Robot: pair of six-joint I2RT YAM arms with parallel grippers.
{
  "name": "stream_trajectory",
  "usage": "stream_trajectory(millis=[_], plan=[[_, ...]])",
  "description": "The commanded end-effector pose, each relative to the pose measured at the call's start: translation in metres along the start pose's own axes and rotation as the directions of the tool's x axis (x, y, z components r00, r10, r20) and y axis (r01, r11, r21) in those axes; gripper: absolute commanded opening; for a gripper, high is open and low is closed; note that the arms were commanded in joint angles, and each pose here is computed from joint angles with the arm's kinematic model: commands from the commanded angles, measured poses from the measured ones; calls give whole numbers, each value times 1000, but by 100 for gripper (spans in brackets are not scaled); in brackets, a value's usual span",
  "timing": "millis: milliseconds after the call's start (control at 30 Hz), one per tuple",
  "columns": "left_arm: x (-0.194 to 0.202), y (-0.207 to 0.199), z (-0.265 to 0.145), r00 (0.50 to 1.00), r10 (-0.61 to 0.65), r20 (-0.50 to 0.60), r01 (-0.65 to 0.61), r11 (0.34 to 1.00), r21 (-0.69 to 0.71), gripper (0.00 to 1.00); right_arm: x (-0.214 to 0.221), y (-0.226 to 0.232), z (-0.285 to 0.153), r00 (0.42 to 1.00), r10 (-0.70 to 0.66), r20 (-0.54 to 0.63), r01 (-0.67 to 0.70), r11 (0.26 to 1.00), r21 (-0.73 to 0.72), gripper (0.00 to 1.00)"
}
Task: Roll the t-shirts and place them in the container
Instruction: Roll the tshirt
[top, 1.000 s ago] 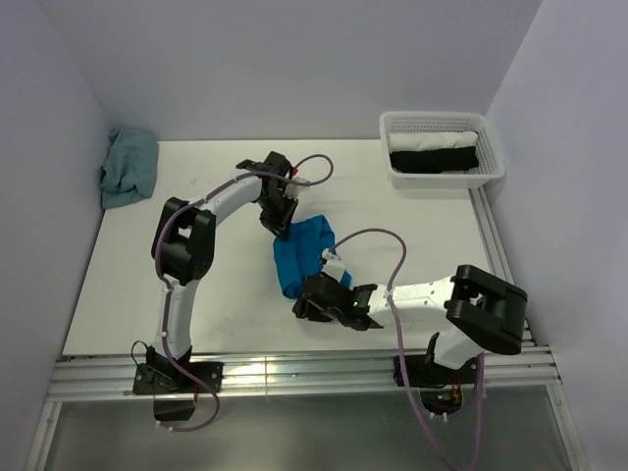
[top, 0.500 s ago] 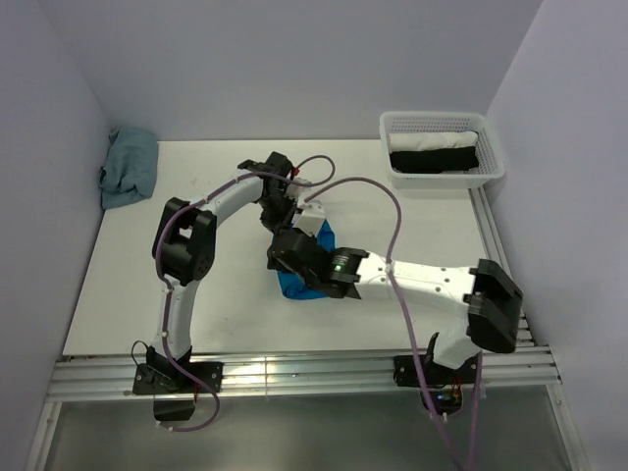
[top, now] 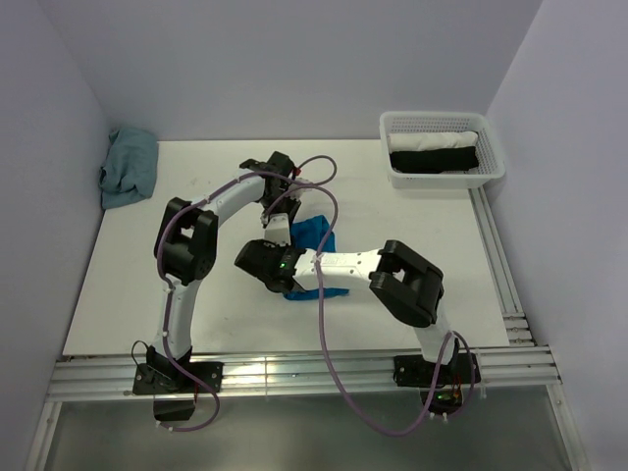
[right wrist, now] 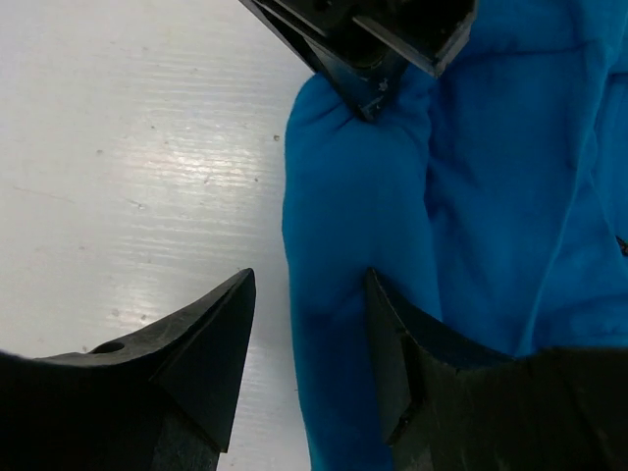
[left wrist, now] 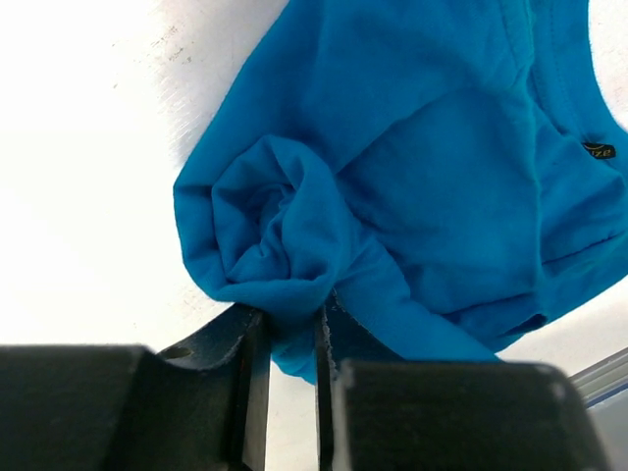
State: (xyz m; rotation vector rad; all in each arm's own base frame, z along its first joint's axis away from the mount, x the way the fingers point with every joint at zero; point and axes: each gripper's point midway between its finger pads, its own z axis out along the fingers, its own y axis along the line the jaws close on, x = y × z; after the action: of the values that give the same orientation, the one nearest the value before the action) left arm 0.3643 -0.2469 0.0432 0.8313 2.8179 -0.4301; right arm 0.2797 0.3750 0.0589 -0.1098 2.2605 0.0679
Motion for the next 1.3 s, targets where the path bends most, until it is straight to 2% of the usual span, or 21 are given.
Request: stream_trajectory(millis=[0, 100, 167, 200, 233, 333, 433, 567, 733, 767, 800, 833, 900, 933, 1000, 1033, 1100, 1133, 1167, 1267], plan=[[-3, 14, 5, 999, 36, -10, -37, 998, -58, 21, -2, -17, 0, 1000, 13, 10, -14, 995, 99, 56], [-7, 13, 3, 999, 37, -1, -37, 998, -54, 29, 16, -24, 2, 999, -5, -37, 10, 991, 132, 56], [-10, 10, 1, 999, 39, 8, -38, 998, -44, 39, 29, -32, 4, 997, -13, -76, 26, 986, 164, 56], [-11, 9, -1, 999, 41, 10, -40, 998, -38, 44, 35, -34, 4, 996, -18, -91, 34, 984, 175, 56], [-13, 8, -1, 999, 42, 16, -42, 999, -34, 56, 38, -37, 4, 994, -19, -104, 37, 983, 182, 56], [-22, 4, -10, 998, 43, 52, -43, 999, -8, 70, 53, -44, 4, 990, -14, -142, 43, 978, 204, 56], [-41, 1, -25, 993, 40, 107, -42, 999, 12, 77, 60, -50, 3, 988, -9, -157, 43, 976, 215, 57], [-54, 2, -44, 990, 21, 142, -28, 998, 50, 80, 62, -50, 6, 988, 20, -153, 9, 983, 184, 58], [-49, 7, -59, 985, 0, 172, -20, 993, 116, 81, 57, -49, 4, 981, 89, -172, -86, 996, 25, 54], [-47, 4, -62, 985, -2, 175, -25, 989, 147, 81, 44, -44, 10, 981, 129, -147, -134, 991, -25, 51], [-47, 6, -65, 982, 0, 188, -31, 987, 158, 81, 47, -36, 6, 970, 146, -192, -168, 981, -101, 49], [-39, 5, -66, 983, 4, 184, -36, 984, 172, 82, 38, -29, 3, 966, 195, -171, -228, 953, -198, 47], [-35, 2, -71, 979, 5, 205, -50, 975, 216, 83, 29, -29, 4, 942, 266, -205, -320, 898, -303, 40], [-29, 1, -72, 976, 14, 218, -65, 972, 225, 83, 30, -21, -6, 924, 293, -246, -374, 829, -416, 38], [-24, -2, -76, 970, 11, 242, -79, 959, 271, 84, 30, -30, -3, 893, 352, -282, -447, 774, -448, 38], [-19, -4, -76, 967, 18, 255, -92, 955, 282, 84, 23, -19, -9, 885, 357, -300, -465, 721, -514, 38], [-15, -8, -75, 964, 13, 264, -100, 942, 319, 84, 26, -13, -9, 864, 372, -340, -503, 680, -534, 38], [-10, -9, -72, 967, 9, 254, -95, 939, 329, 85, 14, -4, -14, 859, 390, -333, -512, 630, -584, 38], [-12, -8, -69, 964, 4, 264, -93, 941, 325, 85, 15, 4, -21, 839, 391, -378, -543, 580, -607, 37], [-8, -3, -57, 968, -19, 249, -63, 946, 319, 85, 12, 17, -25, 804, 408, -433, -593, 493, -637, 36]])
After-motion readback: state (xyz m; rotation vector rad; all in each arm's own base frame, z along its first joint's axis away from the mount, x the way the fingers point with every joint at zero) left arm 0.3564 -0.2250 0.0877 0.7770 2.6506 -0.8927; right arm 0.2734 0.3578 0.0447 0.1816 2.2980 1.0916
